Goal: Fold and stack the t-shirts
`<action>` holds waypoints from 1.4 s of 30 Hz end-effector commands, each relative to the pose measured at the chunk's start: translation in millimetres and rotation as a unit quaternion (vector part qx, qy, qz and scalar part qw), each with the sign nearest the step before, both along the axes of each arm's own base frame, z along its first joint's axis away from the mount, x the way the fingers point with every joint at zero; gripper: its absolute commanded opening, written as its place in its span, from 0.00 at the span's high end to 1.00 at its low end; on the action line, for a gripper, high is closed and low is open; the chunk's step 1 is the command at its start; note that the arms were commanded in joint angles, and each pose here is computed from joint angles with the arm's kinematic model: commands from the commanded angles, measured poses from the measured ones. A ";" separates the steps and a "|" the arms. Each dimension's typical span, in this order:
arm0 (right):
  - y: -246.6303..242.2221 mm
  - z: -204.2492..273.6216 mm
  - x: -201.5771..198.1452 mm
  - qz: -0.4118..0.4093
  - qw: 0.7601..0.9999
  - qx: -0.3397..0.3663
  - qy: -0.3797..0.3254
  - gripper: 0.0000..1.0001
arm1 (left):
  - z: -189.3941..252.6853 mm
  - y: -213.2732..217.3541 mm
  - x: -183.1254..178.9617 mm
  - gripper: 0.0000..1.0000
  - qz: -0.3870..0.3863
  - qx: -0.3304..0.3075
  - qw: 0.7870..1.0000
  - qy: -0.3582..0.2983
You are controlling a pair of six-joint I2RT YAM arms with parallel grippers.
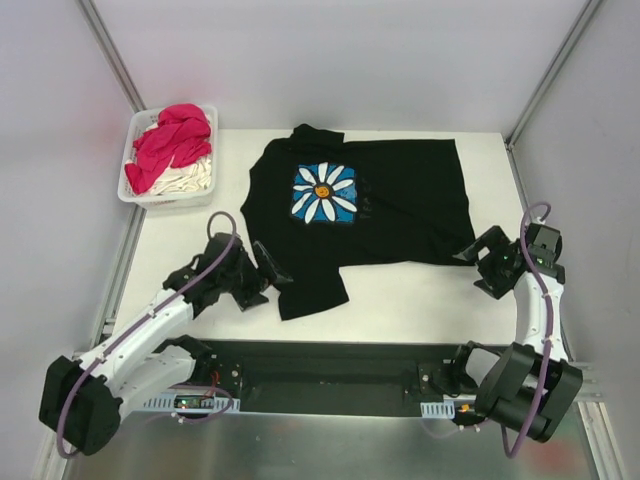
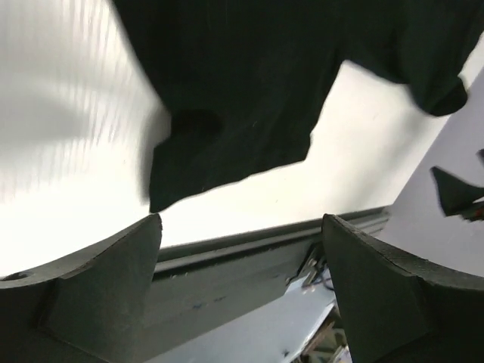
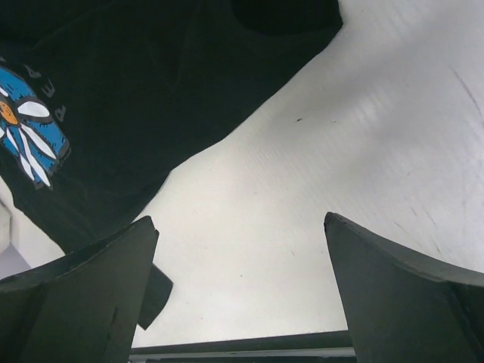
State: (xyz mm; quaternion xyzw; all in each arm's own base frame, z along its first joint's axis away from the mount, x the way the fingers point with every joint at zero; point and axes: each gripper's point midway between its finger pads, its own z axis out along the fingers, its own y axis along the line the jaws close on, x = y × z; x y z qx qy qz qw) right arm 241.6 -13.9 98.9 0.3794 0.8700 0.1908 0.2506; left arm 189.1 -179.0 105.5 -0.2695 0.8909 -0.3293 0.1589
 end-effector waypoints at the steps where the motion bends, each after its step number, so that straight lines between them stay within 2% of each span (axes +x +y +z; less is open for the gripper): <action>1: -14.9 -2.3 -4.8 -0.008 0.999 -0.042 0.004 0.04 | -33.8 0.4 -39.3 0.17 0.042 0.035 0.996 0.075; 6: -19.1 -6.5 7.0 0.000 0.999 -0.038 0.013 0.04 | -47.4 -4.4 -47.4 0.25 0.058 0.090 0.992 0.073; 13: -21.5 2.3 18.6 -0.020 0.999 -0.031 -0.008 0.04 | -65.5 -2.6 -49.0 0.36 0.085 0.130 0.984 0.087; 14: -22.0 2.9 18.6 -0.021 0.999 -0.032 -0.008 0.04 | -67.7 -1.7 -50.1 0.41 0.086 0.131 0.984 0.091; 17: -22.7 2.2 17.9 -0.024 0.999 -0.034 -0.006 0.04 | -71.2 0.7 -50.3 0.45 0.094 0.132 0.983 0.090; 21: -25.8 -3.3 16.4 -0.029 0.999 -0.041 0.000 0.01 | -80.2 1.3 -48.7 0.50 0.097 0.128 0.984 0.079; 23: -25.7 -5.0 15.7 -0.029 0.999 -0.039 0.003 0.01 | -81.9 -7.7 -47.6 0.50 0.091 0.105 0.987 0.079; 30: -31.6 -5.0 17.3 -0.043 0.998 -0.048 0.007 0.04 | -88.5 -7.5 -54.1 0.55 0.085 0.106 0.986 0.094; 37: -32.5 -11.0 16.5 -0.041 0.998 -0.047 0.013 0.04 | -96.2 -7.0 -56.0 0.65 0.089 0.119 0.983 0.104; 39: -34.4 -12.5 16.9 -0.043 0.998 -0.047 0.014 0.04 | -97.2 -5.9 -55.6 0.71 0.091 0.121 0.983 0.102; 41: -34.6 -15.8 17.7 -0.043 0.998 -0.039 0.018 0.04 | -98.3 -5.0 -56.7 0.87 0.091 0.123 0.983 0.104; 42: -34.8 -16.8 19.5 -0.044 0.998 -0.036 0.016 0.04 | -98.7 -4.6 -57.0 0.89 0.094 0.121 0.983 0.105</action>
